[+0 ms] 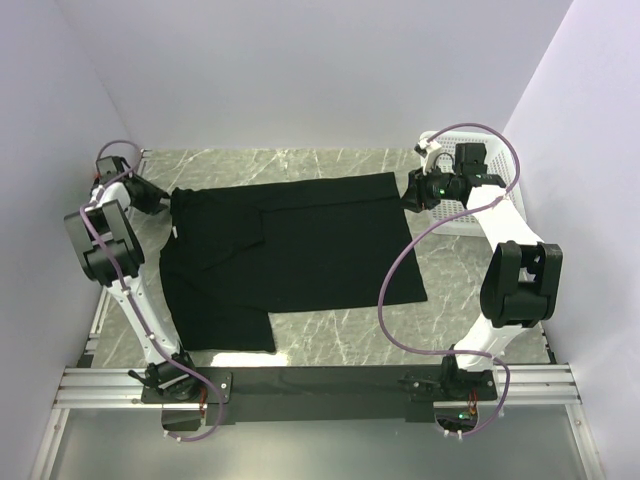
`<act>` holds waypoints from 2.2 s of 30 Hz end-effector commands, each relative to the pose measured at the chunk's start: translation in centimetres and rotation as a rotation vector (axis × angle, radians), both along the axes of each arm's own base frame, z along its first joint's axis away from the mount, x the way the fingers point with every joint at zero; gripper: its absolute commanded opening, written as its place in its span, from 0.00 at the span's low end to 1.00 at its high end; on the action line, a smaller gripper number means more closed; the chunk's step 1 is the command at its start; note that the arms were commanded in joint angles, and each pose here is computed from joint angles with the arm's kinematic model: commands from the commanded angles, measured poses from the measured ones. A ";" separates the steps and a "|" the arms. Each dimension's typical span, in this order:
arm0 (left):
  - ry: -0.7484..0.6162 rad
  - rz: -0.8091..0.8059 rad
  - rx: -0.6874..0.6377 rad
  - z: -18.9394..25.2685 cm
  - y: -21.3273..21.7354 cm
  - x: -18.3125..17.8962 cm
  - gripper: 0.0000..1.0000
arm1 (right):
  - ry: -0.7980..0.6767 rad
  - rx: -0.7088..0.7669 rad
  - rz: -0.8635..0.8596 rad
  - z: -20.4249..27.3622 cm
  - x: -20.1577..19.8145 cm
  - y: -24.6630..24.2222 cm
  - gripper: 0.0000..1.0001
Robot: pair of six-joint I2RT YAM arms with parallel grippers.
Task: Fold and stack the t-shirts
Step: Fold the tshirt
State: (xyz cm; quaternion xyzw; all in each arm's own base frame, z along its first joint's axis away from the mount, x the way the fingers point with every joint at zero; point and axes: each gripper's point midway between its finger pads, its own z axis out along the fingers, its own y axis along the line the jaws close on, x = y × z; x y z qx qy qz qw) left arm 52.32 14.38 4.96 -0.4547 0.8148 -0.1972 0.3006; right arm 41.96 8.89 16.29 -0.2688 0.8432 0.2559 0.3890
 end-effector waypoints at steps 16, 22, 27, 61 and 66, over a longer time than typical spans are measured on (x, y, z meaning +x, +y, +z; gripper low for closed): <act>0.049 -0.156 -0.077 -2.6 -2.2 -0.4 0.01 | -0.050 0.017 0.006 2.0 1.3 0.4 0.47; 0.003 -0.114 0.115 1.7 0.6 0.4 0.00 | -0.049 0.013 0.009 2.0 1.2 0.4 0.47; -0.041 -0.114 0.393 6.4 1.8 1.1 0.00 | -0.049 0.018 0.009 2.0 1.2 0.4 0.47; -0.051 -0.121 0.274 5.2 -0.5 5.0 0.53 | -0.045 0.011 0.012 1.7 1.1 0.4 0.47; -0.058 -0.132 0.255 3.9 -0.8 5.9 0.52 | -0.043 0.012 0.009 1.7 1.1 0.4 0.47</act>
